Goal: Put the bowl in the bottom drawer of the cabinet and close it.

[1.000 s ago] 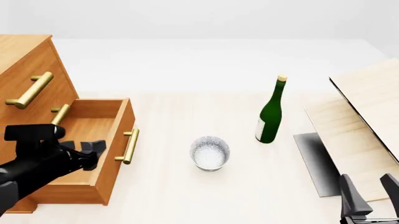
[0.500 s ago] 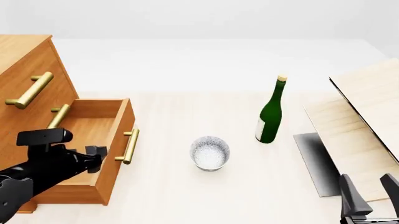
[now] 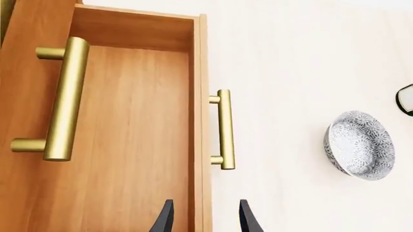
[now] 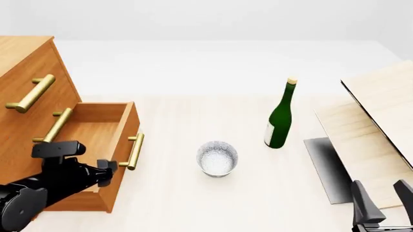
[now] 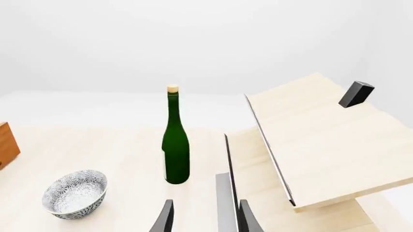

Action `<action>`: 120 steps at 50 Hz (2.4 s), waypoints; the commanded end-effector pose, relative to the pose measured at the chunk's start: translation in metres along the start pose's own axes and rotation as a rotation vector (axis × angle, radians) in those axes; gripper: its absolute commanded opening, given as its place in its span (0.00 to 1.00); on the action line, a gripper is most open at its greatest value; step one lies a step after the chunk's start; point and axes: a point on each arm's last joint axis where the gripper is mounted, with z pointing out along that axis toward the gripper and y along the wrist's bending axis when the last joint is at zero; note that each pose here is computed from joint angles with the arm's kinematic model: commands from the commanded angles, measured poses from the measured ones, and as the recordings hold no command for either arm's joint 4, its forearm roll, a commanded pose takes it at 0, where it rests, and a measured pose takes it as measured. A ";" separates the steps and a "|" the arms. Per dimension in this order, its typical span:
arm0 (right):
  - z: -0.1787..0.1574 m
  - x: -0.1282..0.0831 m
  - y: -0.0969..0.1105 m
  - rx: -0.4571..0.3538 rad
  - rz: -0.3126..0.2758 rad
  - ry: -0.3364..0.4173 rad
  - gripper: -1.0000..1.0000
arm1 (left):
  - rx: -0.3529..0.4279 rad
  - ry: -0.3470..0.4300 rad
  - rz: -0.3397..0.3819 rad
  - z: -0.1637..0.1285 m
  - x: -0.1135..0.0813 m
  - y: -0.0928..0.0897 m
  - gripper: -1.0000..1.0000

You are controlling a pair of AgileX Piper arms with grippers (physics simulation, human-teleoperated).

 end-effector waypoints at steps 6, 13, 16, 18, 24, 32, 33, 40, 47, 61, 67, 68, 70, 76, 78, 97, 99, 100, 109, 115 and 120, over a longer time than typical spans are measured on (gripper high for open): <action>0.000 -0.001 0.000 0.004 0.005 -0.007 1.00 | 0.027 0.031 0.020 0.007 0.011 -0.006 1.00; 0.000 -0.001 0.000 0.004 0.005 -0.008 1.00 | 0.037 0.028 0.035 0.006 0.009 -0.009 1.00; 0.000 -0.001 0.000 0.004 0.005 -0.008 1.00 | 0.039 0.033 0.038 0.008 0.010 -0.010 1.00; 0.000 -0.001 0.000 0.004 0.005 -0.008 1.00 | 0.038 0.038 0.042 0.010 0.011 -0.010 1.00; 0.000 -0.001 0.000 0.004 0.005 -0.008 1.00 | 0.048 0.051 0.053 0.014 0.012 -0.013 1.00; 0.000 -0.001 0.000 0.004 0.005 -0.008 1.00 | 0.057 0.065 0.071 0.019 0.014 -0.016 1.00; 0.000 -0.001 0.000 0.004 0.005 -0.007 1.00 | 0.056 0.067 0.073 0.020 0.015 -0.016 1.00; 0.000 -0.001 0.000 0.004 0.005 -0.008 1.00 | 0.066 0.084 0.089 0.025 0.018 -0.019 1.00; 0.000 -0.001 0.000 0.004 0.005 -0.008 1.00 | 0.071 0.090 0.100 0.028 0.019 -0.021 1.00; 0.000 -0.001 0.000 0.004 0.005 -0.008 1.00 | 0.098 0.097 0.130 0.027 0.020 -0.028 1.00; 0.000 -0.001 0.000 0.004 0.005 -0.008 1.00 | 0.106 0.097 0.143 0.027 0.019 -0.031 1.00; 0.000 -0.001 0.000 0.004 0.005 -0.008 1.00 | 0.111 0.094 0.150 0.027 0.017 -0.033 1.00; 0.000 -0.001 0.000 0.004 0.005 -0.008 1.00 | 0.110 0.092 0.151 0.027 0.016 -0.033 1.00; 0.000 -0.001 0.000 0.004 0.005 -0.008 1.00 | 0.126 0.096 0.158 0.026 0.015 -0.038 1.00; 0.000 -0.001 0.000 0.004 0.005 -0.008 1.00 | 0.133 0.093 0.162 0.024 0.014 -0.040 1.00; 0.000 -0.001 0.000 0.004 0.005 -0.008 1.00 | 0.187 0.062 0.184 0.010 0.006 -0.054 1.00; 0.000 -0.001 0.000 0.004 0.005 -0.008 1.00 | 0.183 0.058 0.185 0.009 0.005 -0.052 1.00; 0.000 -0.001 0.000 0.004 0.005 -0.008 1.00 | 0.181 0.057 0.185 0.009 0.004 -0.052 1.00; 0.000 -0.001 0.000 0.004 0.005 -0.008 1.00 | 0.152 -0.005 0.218 -0.004 -0.005 -0.040 1.00; 0.000 -0.001 0.000 0.004 0.005 -0.007 1.00 | 0.141 -0.051 0.238 -0.015 -0.008 -0.035 1.00; 0.000 -0.001 0.000 0.004 0.005 -0.008 1.00 | 0.139 -0.075 0.231 -0.023 -0.010 -0.032 1.00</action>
